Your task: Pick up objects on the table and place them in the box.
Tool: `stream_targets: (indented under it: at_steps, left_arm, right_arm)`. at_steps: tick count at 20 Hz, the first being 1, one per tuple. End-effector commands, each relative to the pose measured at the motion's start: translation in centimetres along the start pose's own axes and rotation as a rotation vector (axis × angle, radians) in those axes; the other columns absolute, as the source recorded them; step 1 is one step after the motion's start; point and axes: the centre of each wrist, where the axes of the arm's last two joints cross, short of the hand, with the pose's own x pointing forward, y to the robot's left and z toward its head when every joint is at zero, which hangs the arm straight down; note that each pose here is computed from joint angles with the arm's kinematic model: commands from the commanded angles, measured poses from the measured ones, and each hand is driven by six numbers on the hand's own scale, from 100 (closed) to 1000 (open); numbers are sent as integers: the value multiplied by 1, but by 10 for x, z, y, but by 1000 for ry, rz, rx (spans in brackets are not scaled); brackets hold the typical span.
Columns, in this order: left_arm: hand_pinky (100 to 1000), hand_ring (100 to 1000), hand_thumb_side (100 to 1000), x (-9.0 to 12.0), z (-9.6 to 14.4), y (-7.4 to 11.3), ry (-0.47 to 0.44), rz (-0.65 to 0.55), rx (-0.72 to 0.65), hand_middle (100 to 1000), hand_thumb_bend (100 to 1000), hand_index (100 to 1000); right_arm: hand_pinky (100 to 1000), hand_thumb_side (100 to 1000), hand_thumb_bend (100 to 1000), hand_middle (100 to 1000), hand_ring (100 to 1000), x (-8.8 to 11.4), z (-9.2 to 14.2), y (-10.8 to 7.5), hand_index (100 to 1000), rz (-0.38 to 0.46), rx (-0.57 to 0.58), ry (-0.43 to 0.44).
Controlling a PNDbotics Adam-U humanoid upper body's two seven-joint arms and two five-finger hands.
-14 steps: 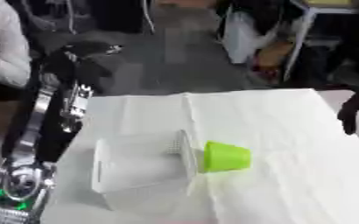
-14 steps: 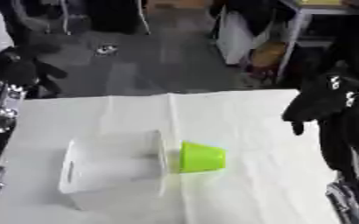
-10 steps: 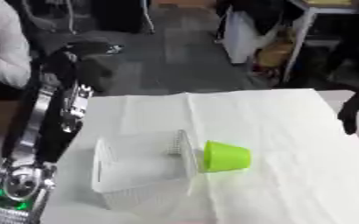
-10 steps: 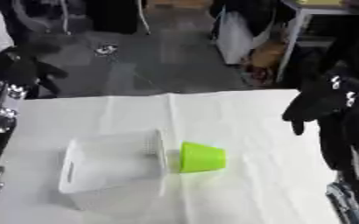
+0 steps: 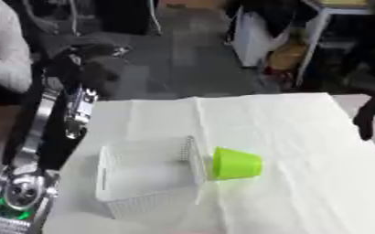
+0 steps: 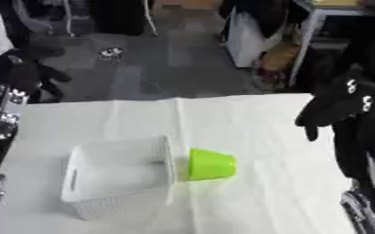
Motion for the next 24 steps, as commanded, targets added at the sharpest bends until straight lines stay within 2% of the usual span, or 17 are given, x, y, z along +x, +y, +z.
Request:
stream_targets:
  at_steps: [1, 4, 7, 11, 14, 15, 17, 18, 19, 22, 23, 24]
  left_arm:
    - [471, 583, 982, 5, -5, 6, -29, -11, 18, 761, 236, 831]
    - [470, 583, 983, 4, -3, 6, -22, -15, 14, 761, 235, 835]
    - [470, 583, 984, 3, -1, 7, -15, -22, 9, 761, 234, 836]
    - [469, 582, 984, 2, 0, 7, -11, -28, 5, 761, 234, 836]
    - [469, 582, 984, 2, 0, 7, -11, -28, 2, 761, 234, 836]
    - [469, 582, 985, 2, 1, 7, -10, -28, 2, 761, 234, 836]
    - [469, 582, 985, 2, 1, 7, -10, -27, 1, 761, 234, 836]
    - [469, 582, 985, 2, 1, 7, -9, -27, 1, 761, 234, 836]
    - [469, 581, 985, 2, 1, 6, -9, -26, 1, 761, 234, 837]
    - [469, 581, 985, 2, 1, 6, -8, -25, -1, 761, 234, 837]
    - [469, 581, 985, 2, 1, 6, -7, -25, -1, 761, 234, 837]
    - [469, 581, 985, 2, 2, 6, -7, -25, -1, 761, 234, 837]
  right_arm:
    - [190, 690, 335, 546, 452, 7, -10, -13, 657, 82, 13, 21]
    - [257, 671, 526, 621, 506, 11, -24, -24, 740, 211, 95, 89]
    - [300, 700, 573, 659, 536, 17, -43, -31, 773, 356, 220, 146]
    - [344, 714, 588, 666, 558, 15, -61, -36, 775, 490, 382, 207]
    - [390, 739, 597, 695, 585, 4, -68, -39, 776, 550, 490, 251]
    - [483, 747, 607, 712, 623, -1, -70, -40, 777, 566, 522, 266]
    - [574, 762, 613, 736, 679, -10, -72, -42, 784, 594, 567, 291]
    - [569, 760, 613, 735, 675, -14, -73, -42, 783, 603, 581, 299]
    - [617, 782, 637, 751, 719, -19, -73, -42, 798, 612, 600, 316]
    - [668, 788, 661, 771, 748, -33, -75, -43, 815, 631, 658, 358]
    - [705, 745, 731, 796, 774, -37, -75, -43, 843, 634, 680, 368]
    - [713, 738, 743, 803, 780, -42, -75, -43, 848, 636, 703, 375]
